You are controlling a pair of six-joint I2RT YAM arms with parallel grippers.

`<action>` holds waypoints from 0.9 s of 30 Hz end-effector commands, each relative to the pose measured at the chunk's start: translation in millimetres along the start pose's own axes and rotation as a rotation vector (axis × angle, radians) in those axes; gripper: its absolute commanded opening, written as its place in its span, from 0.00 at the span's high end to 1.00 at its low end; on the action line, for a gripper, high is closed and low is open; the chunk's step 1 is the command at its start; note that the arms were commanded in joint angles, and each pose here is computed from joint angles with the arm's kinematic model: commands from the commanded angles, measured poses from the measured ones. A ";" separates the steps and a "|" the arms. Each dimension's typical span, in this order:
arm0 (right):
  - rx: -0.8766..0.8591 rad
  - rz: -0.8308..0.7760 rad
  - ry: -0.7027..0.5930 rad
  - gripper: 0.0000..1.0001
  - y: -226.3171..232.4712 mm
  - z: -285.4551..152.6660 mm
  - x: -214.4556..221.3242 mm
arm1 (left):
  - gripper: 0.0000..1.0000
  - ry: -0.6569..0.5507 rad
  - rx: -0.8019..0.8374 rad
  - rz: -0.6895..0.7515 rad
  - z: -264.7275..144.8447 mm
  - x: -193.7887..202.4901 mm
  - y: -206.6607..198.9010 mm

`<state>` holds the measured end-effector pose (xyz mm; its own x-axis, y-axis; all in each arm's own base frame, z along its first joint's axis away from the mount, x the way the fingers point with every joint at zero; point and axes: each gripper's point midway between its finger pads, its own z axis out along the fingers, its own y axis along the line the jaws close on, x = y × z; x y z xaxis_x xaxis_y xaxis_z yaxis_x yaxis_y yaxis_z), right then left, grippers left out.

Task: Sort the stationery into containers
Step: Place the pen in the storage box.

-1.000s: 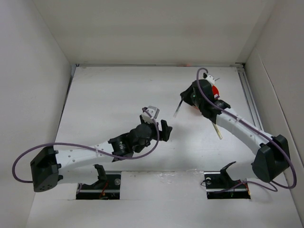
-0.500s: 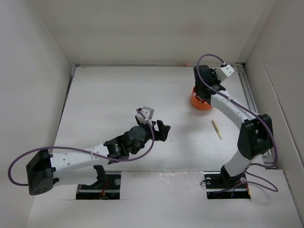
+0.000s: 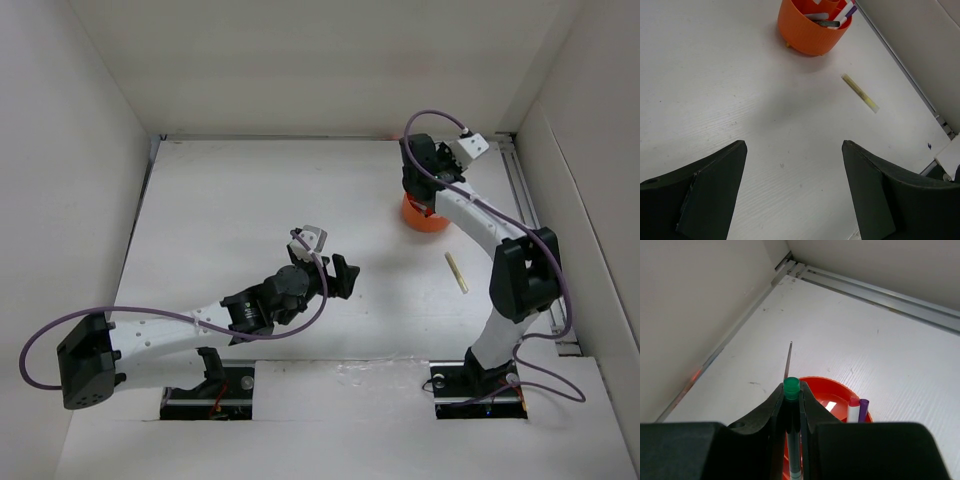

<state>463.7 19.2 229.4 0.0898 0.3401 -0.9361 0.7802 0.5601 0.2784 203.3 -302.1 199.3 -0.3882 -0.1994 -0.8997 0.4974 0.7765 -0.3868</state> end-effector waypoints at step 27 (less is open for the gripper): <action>0.120 -0.075 -0.096 0.90 0.3 -8.6 24.1 | 0.25 -0.041 0.023 -0.027 2.7 -15.0 -8.4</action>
<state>464.7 33.3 191.0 0.0332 0.2392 -0.9704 0.8460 0.5102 0.1547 203.9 -302.6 196.8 -0.3909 -0.1937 -0.8998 0.4959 0.7792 -0.3832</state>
